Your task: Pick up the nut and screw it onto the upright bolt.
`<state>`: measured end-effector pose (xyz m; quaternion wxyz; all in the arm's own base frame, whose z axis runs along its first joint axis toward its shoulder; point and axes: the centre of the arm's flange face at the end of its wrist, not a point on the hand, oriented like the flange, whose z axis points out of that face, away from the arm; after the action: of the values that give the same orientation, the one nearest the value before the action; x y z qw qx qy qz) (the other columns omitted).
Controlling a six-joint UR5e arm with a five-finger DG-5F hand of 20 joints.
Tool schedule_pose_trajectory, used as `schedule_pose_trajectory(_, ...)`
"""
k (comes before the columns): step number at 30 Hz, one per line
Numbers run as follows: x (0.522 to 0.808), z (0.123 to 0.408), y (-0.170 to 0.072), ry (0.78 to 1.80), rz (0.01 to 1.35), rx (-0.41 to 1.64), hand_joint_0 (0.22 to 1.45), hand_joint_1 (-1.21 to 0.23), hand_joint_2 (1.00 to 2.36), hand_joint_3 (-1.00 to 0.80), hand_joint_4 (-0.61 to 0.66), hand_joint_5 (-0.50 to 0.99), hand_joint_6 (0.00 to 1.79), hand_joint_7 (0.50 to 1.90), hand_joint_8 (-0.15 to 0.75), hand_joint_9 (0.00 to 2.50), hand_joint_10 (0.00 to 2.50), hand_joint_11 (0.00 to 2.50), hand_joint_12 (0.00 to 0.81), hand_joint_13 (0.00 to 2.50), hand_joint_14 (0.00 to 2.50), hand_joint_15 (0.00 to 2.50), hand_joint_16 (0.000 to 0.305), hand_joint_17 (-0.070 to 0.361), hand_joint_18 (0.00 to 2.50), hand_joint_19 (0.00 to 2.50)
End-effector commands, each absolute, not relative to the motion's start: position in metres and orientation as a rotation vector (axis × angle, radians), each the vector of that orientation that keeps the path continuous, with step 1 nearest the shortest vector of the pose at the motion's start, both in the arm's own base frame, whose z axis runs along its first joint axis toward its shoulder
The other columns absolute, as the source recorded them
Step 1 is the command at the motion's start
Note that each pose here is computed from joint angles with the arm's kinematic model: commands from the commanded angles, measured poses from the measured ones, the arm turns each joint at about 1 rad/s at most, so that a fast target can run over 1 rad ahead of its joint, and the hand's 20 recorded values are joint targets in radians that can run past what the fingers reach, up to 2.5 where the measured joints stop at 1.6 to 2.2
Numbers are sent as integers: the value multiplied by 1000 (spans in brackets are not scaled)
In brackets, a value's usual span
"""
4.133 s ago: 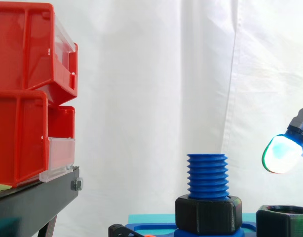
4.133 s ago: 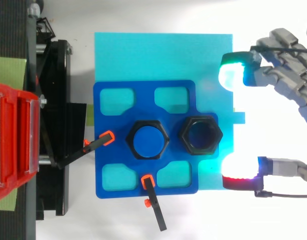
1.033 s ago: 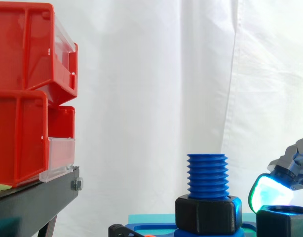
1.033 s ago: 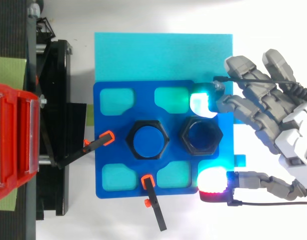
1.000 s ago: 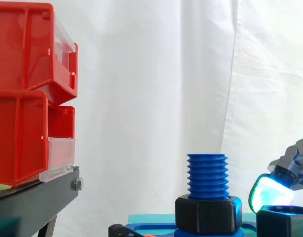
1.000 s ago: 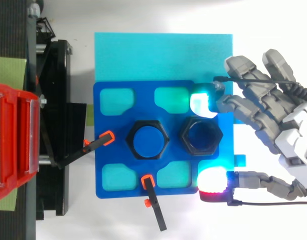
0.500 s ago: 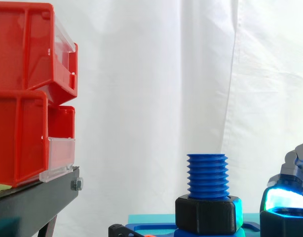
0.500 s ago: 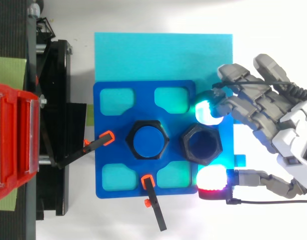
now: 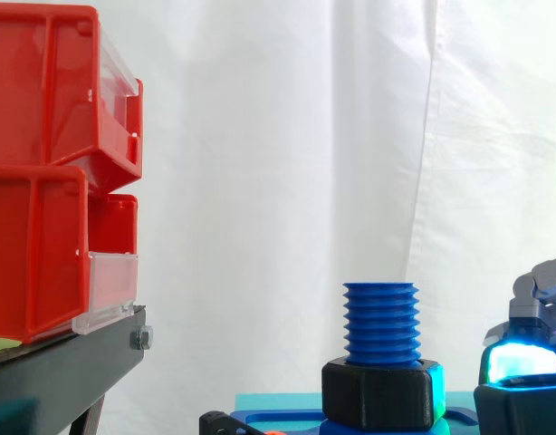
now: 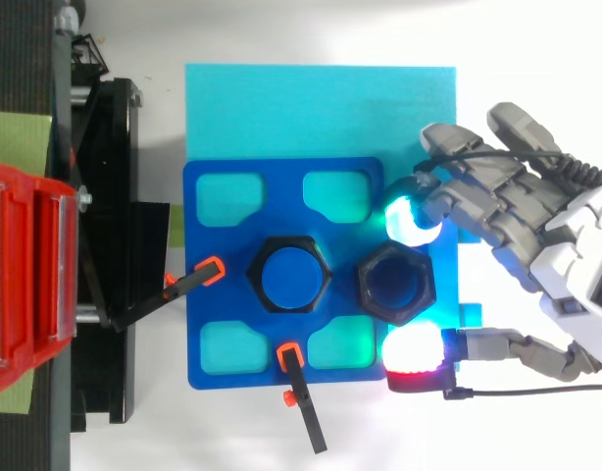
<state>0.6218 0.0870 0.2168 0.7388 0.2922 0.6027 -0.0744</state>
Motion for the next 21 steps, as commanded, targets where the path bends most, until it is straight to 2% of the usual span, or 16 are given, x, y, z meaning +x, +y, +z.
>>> schedule_pose_trajectory(1,623,217,85,1323,-161,637,518,-584,1000,-500,302,-129,505,1262,308,485,0,0,351,469,0,0,39,87,303,0)
schedule_pose_trajectory(10,625,219,80,1317,-128,644,535,-576,1000,-500,289,-124,512,1263,303,510,0,0,340,481,0,0,37,84,320,0)
schedule_pose_trajectory(21,609,259,69,1382,-124,616,538,-572,1000,-500,291,-123,517,1256,302,519,0,0,339,486,0,0,37,83,327,0)
